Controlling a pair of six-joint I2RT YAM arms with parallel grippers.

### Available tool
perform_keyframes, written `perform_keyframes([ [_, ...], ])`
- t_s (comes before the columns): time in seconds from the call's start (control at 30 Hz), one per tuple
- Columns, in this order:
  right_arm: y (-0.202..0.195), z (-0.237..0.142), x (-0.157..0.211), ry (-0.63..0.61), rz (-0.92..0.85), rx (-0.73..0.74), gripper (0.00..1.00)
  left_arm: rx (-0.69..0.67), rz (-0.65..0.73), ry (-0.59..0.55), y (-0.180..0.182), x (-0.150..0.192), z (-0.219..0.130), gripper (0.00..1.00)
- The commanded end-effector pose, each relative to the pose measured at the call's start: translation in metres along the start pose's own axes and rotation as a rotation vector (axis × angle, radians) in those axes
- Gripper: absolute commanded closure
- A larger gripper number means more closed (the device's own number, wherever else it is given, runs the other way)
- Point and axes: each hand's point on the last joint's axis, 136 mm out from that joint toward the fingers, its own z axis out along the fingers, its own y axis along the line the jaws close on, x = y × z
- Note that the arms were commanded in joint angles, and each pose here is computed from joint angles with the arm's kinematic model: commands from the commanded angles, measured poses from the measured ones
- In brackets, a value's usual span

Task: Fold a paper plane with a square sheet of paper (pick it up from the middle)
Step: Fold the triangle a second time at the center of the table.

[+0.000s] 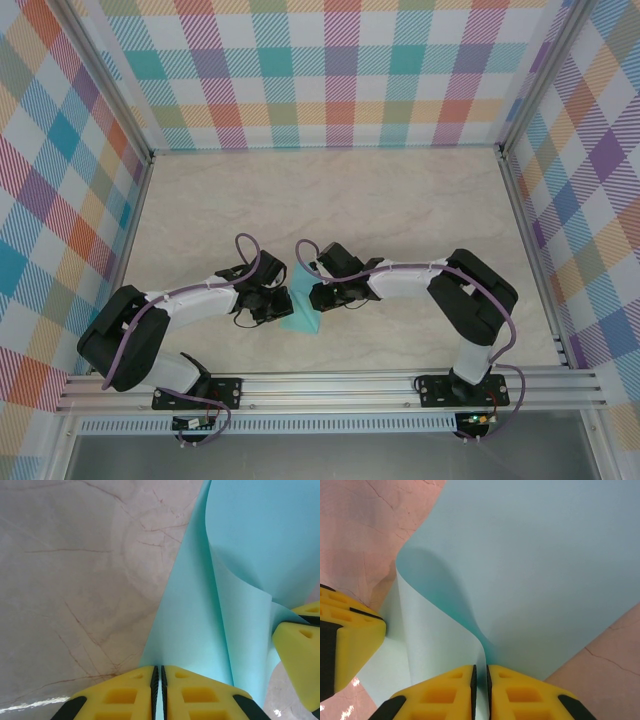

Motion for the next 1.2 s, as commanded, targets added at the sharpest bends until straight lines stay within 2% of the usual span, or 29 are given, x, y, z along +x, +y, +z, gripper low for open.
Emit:
perform_keyframes([
  [0.0,0.006,0.001,-0.005,0.006,-0.031,-0.019,0.85,-0.050,0.008,0.012,0.009,0.003,0.003,0.87],
  [0.2,0.010,0.001,-0.008,0.005,-0.033,-0.035,0.84,-0.051,0.006,0.014,0.009,0.003,0.004,0.87],
  [0.6,-0.009,0.014,0.005,0.051,0.003,0.035,0.85,-0.050,0.009,0.013,0.009,0.003,0.004,0.87],
  [0.87,-0.005,0.000,0.002,0.022,0.002,0.035,0.85,-0.051,0.009,0.010,0.009,0.003,0.003,0.87],
  [1.17,-0.006,0.004,0.006,0.037,0.003,0.052,0.85,-0.046,0.008,0.009,0.008,0.003,0.002,0.87],
])
